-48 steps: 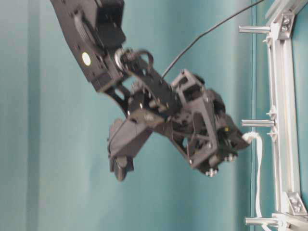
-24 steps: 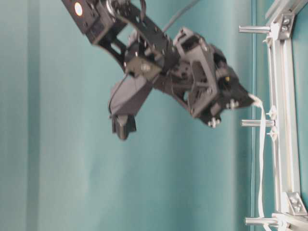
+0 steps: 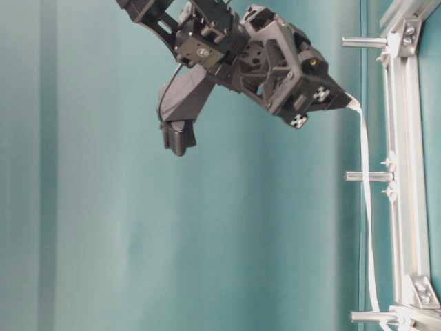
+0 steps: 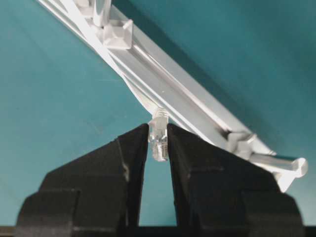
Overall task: Move the cable alternately left and right between 8 pins so it hooks onto each one.
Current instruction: 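Drag the cable rightward along the top edge past the top pins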
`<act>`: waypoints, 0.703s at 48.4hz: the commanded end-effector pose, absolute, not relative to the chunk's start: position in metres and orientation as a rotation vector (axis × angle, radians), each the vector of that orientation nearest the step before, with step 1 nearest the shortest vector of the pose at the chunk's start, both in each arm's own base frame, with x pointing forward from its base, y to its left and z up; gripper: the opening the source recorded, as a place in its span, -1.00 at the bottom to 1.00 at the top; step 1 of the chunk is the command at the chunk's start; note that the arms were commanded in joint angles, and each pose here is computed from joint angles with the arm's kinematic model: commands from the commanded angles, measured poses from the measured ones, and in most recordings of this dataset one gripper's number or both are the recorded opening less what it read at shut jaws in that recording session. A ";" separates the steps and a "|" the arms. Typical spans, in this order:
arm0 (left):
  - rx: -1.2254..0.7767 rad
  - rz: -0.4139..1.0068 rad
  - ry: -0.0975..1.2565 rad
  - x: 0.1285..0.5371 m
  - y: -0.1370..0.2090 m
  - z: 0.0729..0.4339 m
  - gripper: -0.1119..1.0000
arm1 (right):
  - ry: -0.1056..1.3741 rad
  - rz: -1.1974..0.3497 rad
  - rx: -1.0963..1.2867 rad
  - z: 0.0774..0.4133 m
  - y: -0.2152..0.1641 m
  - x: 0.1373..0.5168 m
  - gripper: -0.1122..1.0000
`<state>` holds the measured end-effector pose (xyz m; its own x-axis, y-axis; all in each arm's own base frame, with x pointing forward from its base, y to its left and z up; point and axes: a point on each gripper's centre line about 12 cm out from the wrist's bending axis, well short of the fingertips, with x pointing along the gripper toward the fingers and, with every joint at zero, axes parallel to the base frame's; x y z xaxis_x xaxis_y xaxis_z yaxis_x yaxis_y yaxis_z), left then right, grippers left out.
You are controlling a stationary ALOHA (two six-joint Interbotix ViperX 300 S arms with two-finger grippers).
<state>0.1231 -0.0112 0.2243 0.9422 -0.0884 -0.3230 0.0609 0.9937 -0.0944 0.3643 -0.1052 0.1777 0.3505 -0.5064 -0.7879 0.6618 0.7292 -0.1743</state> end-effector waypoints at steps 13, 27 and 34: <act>-0.082 -0.070 0.324 0.125 -0.011 0.231 0.50 | 0.947 -0.740 0.051 0.194 -0.119 0.355 -0.51; -0.082 -0.069 0.325 0.125 -0.010 0.230 0.50 | 1.010 -0.730 0.010 0.178 -0.115 0.319 -0.51; -0.082 -0.070 0.325 0.125 -0.011 0.230 0.50 | 1.011 -0.720 -0.006 0.170 -0.124 0.311 -0.51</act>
<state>0.1231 -0.0110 0.2243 0.9424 -0.0863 -0.3231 0.0592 0.9939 -0.0929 0.3124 -0.1170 0.1611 0.2949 -0.5418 -0.7871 0.5381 0.7749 -0.3318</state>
